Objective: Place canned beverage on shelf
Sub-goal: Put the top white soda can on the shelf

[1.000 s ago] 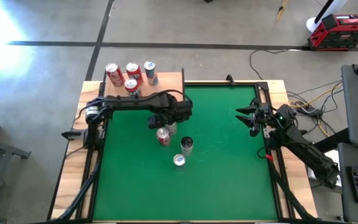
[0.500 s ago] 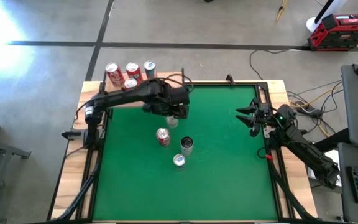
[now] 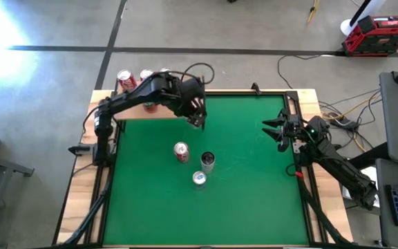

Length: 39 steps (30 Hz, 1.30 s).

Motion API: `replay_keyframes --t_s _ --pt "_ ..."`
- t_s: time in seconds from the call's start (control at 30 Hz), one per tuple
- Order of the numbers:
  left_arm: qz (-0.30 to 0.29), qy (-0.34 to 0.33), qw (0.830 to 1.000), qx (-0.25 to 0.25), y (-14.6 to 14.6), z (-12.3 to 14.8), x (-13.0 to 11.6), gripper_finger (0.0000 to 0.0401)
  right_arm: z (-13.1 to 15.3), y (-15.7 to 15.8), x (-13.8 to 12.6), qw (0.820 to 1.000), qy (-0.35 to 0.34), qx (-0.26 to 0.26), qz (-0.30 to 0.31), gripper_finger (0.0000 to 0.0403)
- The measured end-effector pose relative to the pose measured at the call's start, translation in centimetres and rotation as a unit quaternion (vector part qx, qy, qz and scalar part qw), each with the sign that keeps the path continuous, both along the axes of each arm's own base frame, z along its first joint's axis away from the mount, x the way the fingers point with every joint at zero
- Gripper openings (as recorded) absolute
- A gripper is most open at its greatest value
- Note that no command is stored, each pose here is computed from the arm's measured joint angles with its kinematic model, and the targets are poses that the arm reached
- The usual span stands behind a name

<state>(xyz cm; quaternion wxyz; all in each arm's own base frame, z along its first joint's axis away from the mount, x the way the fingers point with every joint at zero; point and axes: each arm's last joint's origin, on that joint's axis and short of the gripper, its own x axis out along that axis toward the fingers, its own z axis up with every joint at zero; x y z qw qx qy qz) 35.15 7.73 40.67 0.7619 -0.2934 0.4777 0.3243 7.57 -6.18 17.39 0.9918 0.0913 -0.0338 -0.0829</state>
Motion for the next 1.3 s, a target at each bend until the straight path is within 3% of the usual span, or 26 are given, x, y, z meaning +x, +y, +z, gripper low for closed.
replay_keyframes --t_s 0.3,0.63,1.3 --pt "-0.048 0.005 0.999 -0.005 3.0 0.0 -0.8 0.0248 0.0 0.0 0.0 1.0 0.0 0.0 0.0 0.0162" --pt "-0.075 0.01 0.997 0.017 3.7 0.4 -1.2 0.0249 0.0 0.0 0.0 1.0 0.0 0.0 0.0 0.0162" --pt "-0.058 0.027 0.997 0.038 7.8 0.2 -2.7 0.0249 0.0 0.0 0.0 1.0 0.0 0.0 0.0 0.0162"
